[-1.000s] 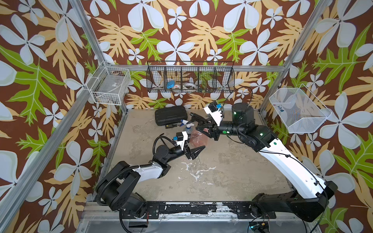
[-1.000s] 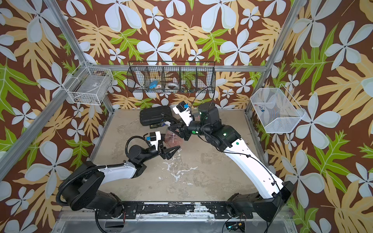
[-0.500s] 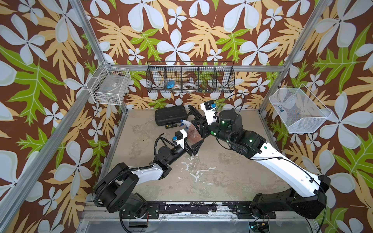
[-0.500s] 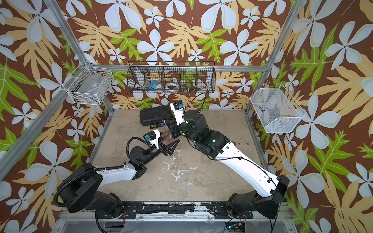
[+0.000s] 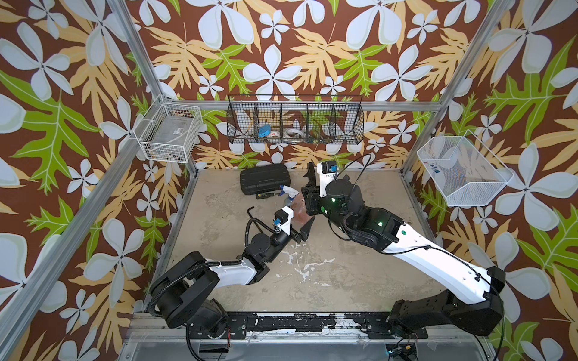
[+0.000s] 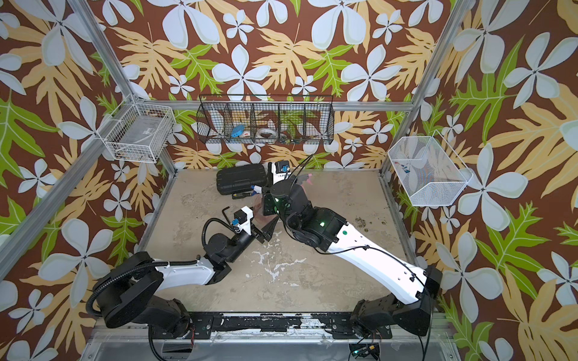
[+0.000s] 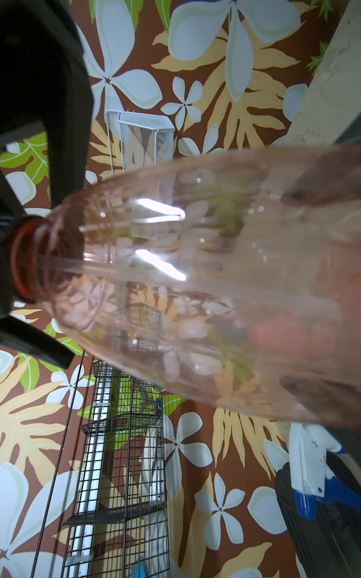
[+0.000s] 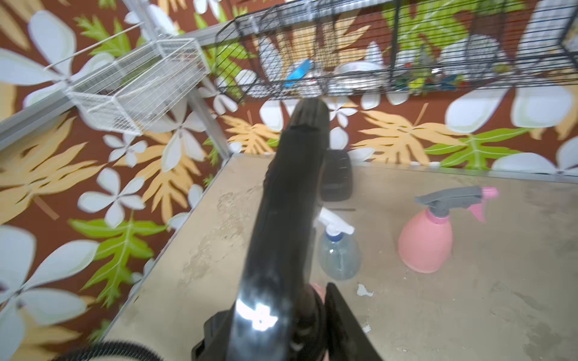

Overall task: Attach spray nozzles to spray bottles
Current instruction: Screw the spray nozzle on the spray bottle.

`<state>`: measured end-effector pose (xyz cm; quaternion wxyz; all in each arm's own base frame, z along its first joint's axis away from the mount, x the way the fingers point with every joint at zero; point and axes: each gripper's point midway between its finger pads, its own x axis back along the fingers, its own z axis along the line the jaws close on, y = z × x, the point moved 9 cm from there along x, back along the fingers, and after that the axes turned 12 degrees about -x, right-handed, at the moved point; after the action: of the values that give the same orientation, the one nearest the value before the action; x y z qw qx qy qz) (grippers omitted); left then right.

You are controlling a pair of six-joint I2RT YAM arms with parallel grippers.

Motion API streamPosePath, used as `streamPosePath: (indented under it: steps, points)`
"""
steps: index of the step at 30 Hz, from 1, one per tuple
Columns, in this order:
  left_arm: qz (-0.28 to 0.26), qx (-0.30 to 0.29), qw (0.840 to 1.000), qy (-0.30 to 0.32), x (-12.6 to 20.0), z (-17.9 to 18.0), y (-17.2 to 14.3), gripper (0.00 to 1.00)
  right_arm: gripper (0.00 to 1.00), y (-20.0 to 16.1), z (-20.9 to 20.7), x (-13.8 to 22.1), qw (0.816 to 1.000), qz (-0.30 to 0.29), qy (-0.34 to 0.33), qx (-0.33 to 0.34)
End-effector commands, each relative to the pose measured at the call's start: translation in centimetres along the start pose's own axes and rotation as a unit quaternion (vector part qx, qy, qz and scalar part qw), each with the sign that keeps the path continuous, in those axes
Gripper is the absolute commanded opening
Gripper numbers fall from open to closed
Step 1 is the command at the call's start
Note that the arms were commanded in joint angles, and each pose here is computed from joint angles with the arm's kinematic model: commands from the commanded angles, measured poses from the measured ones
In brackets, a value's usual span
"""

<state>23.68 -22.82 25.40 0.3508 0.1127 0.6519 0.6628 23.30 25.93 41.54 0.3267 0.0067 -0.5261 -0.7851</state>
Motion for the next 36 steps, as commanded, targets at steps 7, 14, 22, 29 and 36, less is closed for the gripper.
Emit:
streamPosePath:
  steps: [7, 14, 22, 29, 36]
  points:
    - [-0.068, 0.022, 0.996, -0.059, 0.7, -0.3, 2.1, 0.60, 0.70, 2.1, -3.1, 4.2, 0.964, 0.069, 0.240, 0.089]
    - [-0.073, 0.028, 0.994, -0.078, 0.5, -0.6, 2.5, 0.60, 0.52, 2.1, -2.8, 4.2, 0.956, 0.070, 0.263, 0.111]
    - [-0.084, 0.038, 0.987, -0.129, 0.6, -1.4, 2.7, 0.60, 0.53, 2.6, -2.3, 3.9, 0.952, 0.066, 0.274, 0.117]
    - [-0.098, 0.047, 0.982, -0.153, 0.7, -1.7, 2.8, 0.60, 0.50, 3.2, -1.8, 3.7, 0.950, 0.066, 0.283, 0.115]
    - [-0.096, 0.041, 0.983, -0.151, 0.4, -1.7, 3.0, 0.60, 0.34, 2.9, -1.9, 3.4, 0.950, 0.075, 0.285, 0.105]
